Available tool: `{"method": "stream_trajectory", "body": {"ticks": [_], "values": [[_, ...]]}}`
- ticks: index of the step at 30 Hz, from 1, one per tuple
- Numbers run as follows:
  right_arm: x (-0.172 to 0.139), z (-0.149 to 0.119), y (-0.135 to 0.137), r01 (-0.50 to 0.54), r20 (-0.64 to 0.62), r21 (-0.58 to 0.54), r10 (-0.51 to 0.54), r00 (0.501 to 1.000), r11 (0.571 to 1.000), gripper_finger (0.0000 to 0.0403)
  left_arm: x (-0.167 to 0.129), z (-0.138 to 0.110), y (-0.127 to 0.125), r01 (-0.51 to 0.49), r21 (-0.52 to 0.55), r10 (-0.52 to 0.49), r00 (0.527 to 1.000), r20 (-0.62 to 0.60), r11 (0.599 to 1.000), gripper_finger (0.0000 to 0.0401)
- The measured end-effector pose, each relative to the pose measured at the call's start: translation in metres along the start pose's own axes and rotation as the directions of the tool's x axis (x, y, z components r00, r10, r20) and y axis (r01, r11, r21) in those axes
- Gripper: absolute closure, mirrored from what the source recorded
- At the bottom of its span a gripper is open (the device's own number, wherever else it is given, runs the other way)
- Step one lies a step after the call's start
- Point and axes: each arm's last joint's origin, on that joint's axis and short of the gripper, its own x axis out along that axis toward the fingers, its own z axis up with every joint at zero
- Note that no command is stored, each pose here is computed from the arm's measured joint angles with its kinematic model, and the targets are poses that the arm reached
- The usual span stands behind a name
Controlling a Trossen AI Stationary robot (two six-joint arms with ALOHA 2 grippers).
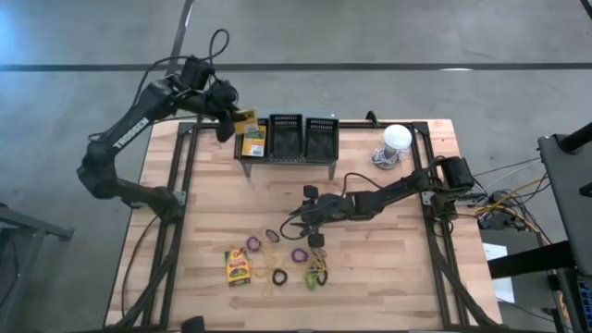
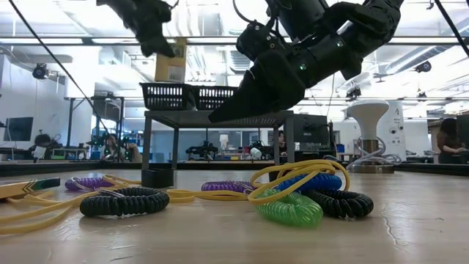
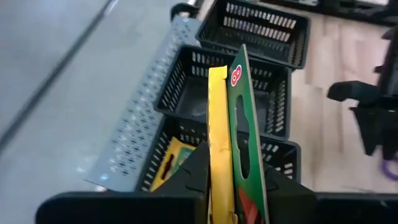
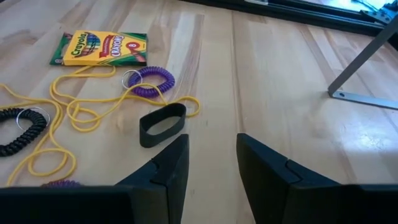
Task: Pick & Place Office Desk Supplies
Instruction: Put the yellow crayon box into the left black basket
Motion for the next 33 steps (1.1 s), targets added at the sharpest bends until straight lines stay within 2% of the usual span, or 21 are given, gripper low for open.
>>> {"method": "stream_trajectory", "body": {"ticks": [5, 10, 20, 26, 33], "values": [[0.000, 0.000, 0.000, 0.000, 0.001, -0.009, 0.000, 1.000, 1.000, 0.0274, 0.021, -0.013, 0.002, 0.065, -0.033, -0.067, 0.996, -0.057, 0.997, 0.0357], [0.000, 0.000, 0.000, 0.000, 0.002, -0.008, 0.000, 1.000, 1.000, 0.0276, 0.036, -0.015, 0.001, 0.101, -0.041, -0.104, 0.989, -0.107, 0.994, 0.0353], [0.000, 0.000, 0.000, 0.000, 0.002, -0.006, 0.000, 1.000, 1.000, 0.0287, 0.058, -0.018, 0.009, 0.157, -0.099, -0.171, 0.973, -0.154, 0.983, 0.0295], [0.000, 0.000, 0.000, -0.001, 0.001, -0.006, 0.001, 1.000, 1.000, 0.0287, 0.064, -0.016, 0.013, 0.135, -0.086, -0.146, 0.980, -0.138, 0.987, 0.0269], [0.000, 0.000, 0.000, -0.001, 0.000, -0.006, 0.001, 1.000, 1.000, 0.0286, 0.058, -0.007, 0.015, 0.088, -0.066, -0.095, 0.990, -0.102, 0.994, 0.0255]]}}
